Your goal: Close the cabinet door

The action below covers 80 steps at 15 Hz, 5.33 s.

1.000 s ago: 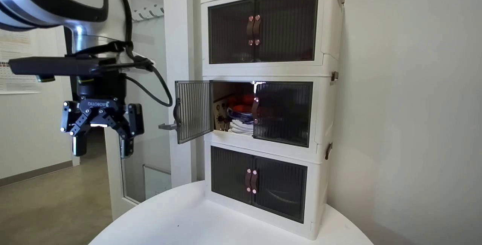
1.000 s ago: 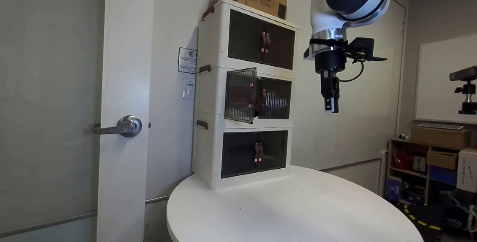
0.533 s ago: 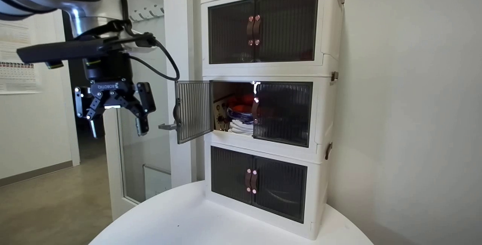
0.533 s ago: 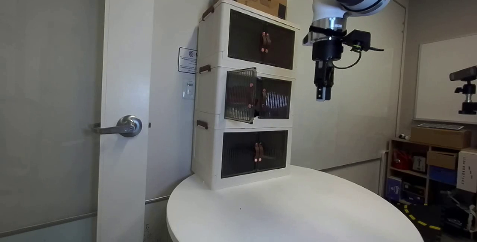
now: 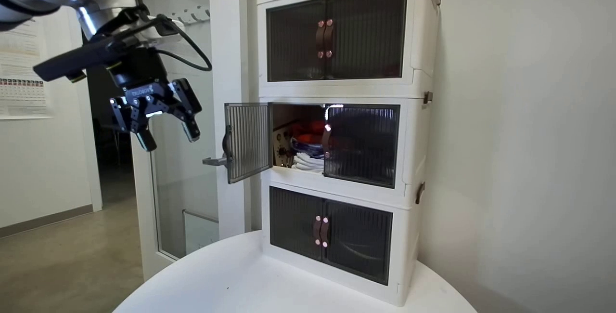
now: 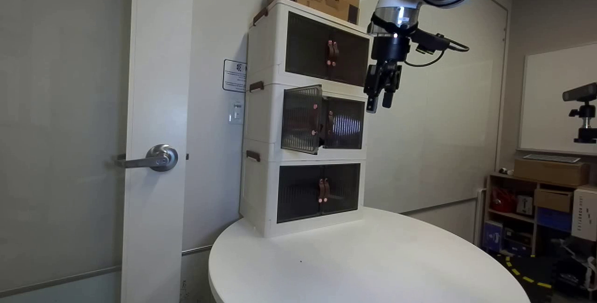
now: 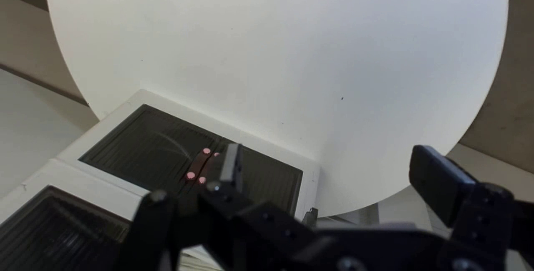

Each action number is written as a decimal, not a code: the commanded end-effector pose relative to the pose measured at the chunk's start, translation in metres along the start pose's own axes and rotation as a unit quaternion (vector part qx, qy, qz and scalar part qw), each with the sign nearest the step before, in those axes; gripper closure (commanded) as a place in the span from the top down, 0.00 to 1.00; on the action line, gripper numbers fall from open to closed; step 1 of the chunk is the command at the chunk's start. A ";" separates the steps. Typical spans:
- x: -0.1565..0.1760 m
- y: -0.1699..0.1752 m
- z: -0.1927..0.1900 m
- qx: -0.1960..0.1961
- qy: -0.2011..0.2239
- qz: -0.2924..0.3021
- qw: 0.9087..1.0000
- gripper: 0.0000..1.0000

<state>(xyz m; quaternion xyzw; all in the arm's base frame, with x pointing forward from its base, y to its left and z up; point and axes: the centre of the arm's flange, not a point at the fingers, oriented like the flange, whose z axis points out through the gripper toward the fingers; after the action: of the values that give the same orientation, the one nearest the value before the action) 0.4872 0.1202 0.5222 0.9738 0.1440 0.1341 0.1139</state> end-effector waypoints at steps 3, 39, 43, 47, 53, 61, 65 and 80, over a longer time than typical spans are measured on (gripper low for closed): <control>0.043 -0.027 -0.001 -0.068 0.022 0.027 0.997 1.00; 0.202 -0.139 0.031 -0.267 0.153 0.045 0.950 0.00; 0.210 -0.133 0.045 -0.304 0.162 0.046 0.938 0.00; 0.212 -0.127 0.059 -0.331 0.165 0.044 0.928 0.00; 0.207 -0.105 0.073 -0.367 0.150 0.050 0.917 0.00; 0.194 -0.076 0.099 -0.382 0.114 0.060 0.915 0.00; 0.188 -0.058 0.111 -0.389 0.106 0.063 0.913 0.00; 0.178 0.008 0.108 -0.403 0.162 0.136 0.890 0.00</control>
<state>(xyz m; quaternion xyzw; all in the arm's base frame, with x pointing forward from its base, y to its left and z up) 0.6877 0.1607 0.4610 0.8255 -0.0240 0.3212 0.4634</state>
